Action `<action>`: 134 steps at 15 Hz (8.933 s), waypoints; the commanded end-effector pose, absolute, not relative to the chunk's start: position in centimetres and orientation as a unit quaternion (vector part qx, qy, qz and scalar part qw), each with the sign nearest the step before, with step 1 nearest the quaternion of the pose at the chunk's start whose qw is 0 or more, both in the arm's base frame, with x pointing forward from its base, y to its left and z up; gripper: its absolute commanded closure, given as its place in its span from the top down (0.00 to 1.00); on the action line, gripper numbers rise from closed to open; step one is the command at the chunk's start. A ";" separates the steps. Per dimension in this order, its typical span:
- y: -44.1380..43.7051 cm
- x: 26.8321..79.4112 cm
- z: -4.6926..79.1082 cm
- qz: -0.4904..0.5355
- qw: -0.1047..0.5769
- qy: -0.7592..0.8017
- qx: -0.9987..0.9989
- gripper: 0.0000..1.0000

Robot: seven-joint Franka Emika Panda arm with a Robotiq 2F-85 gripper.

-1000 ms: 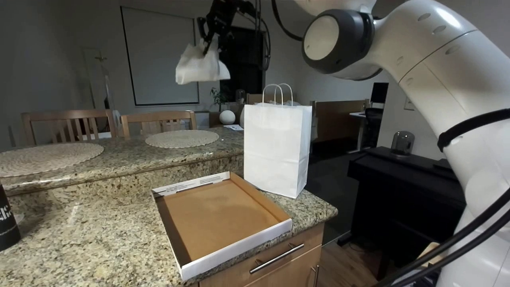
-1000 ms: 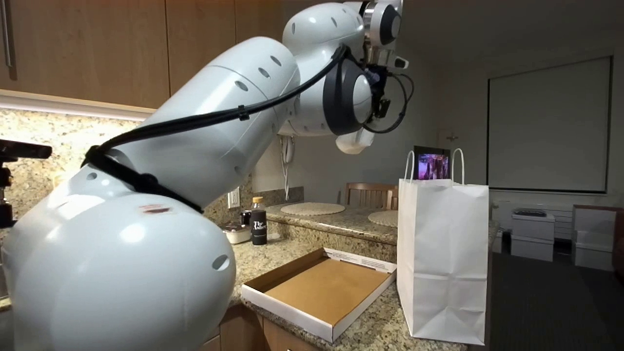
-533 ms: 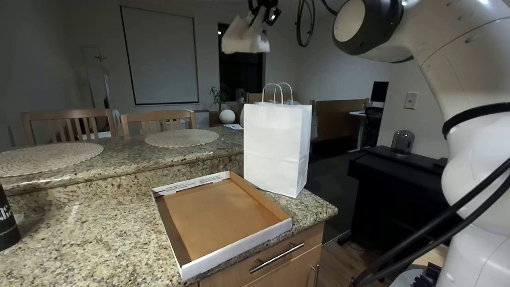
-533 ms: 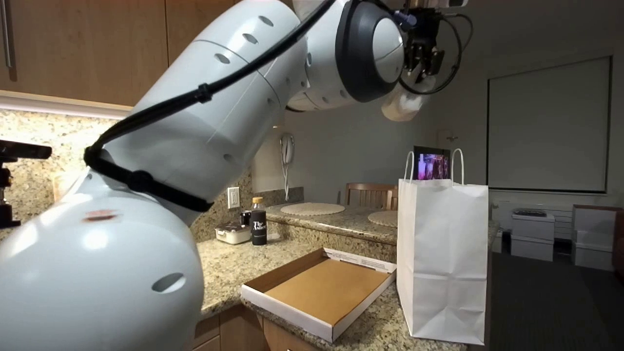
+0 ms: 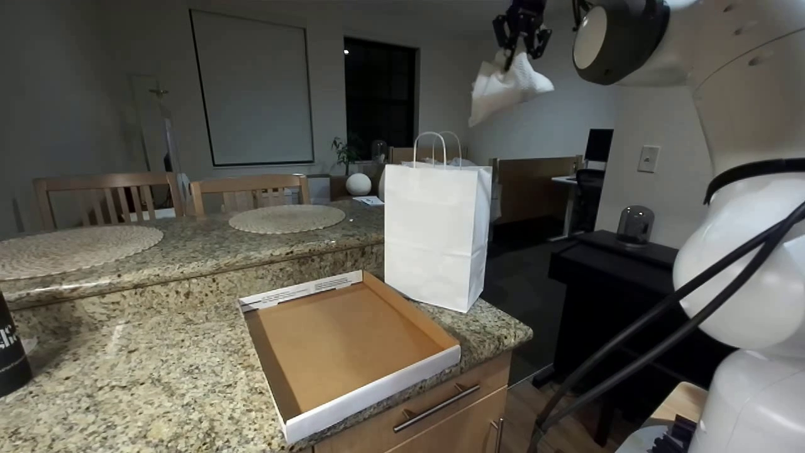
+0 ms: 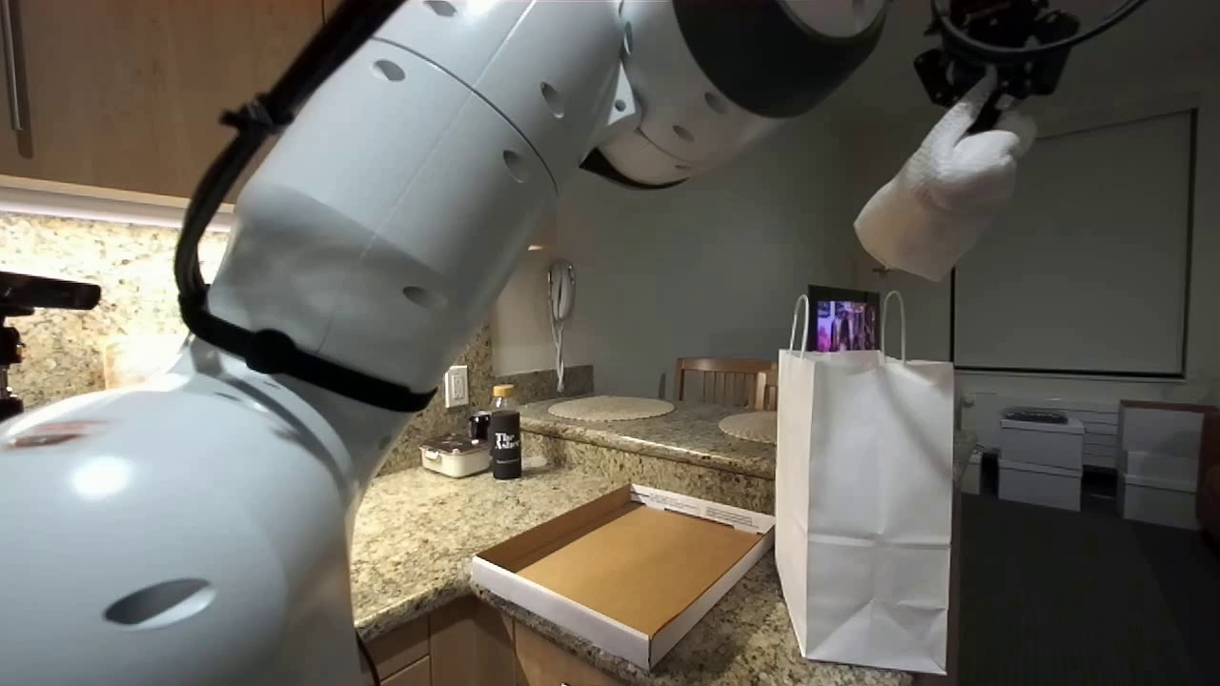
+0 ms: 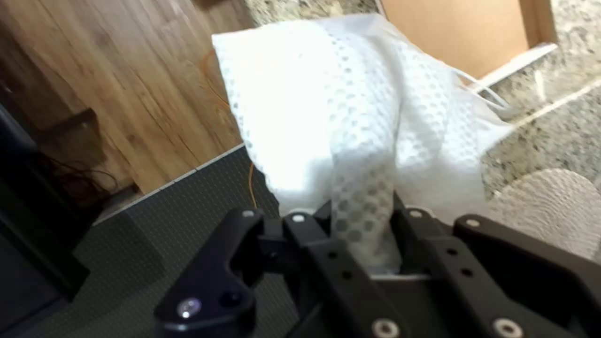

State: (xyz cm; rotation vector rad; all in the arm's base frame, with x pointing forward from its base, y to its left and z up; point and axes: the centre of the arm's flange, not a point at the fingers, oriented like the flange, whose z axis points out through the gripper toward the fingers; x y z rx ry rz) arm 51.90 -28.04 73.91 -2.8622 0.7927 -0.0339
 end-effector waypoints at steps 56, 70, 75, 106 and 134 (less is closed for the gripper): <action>-14.9 62.1 56.7 0.058 -0.145 -0.032 -0.987 0.08; -3.7 62.5 55.2 0.098 -0.119 -0.072 -0.985 0.07; -1.3 61.8 55.2 0.099 -0.108 -0.065 -0.987 0.51; -13.2 66.0 51.9 0.005 -0.172 -0.005 -0.985 1.00; -10.5 58.9 55.6 0.323 -0.210 -0.235 -0.892 1.00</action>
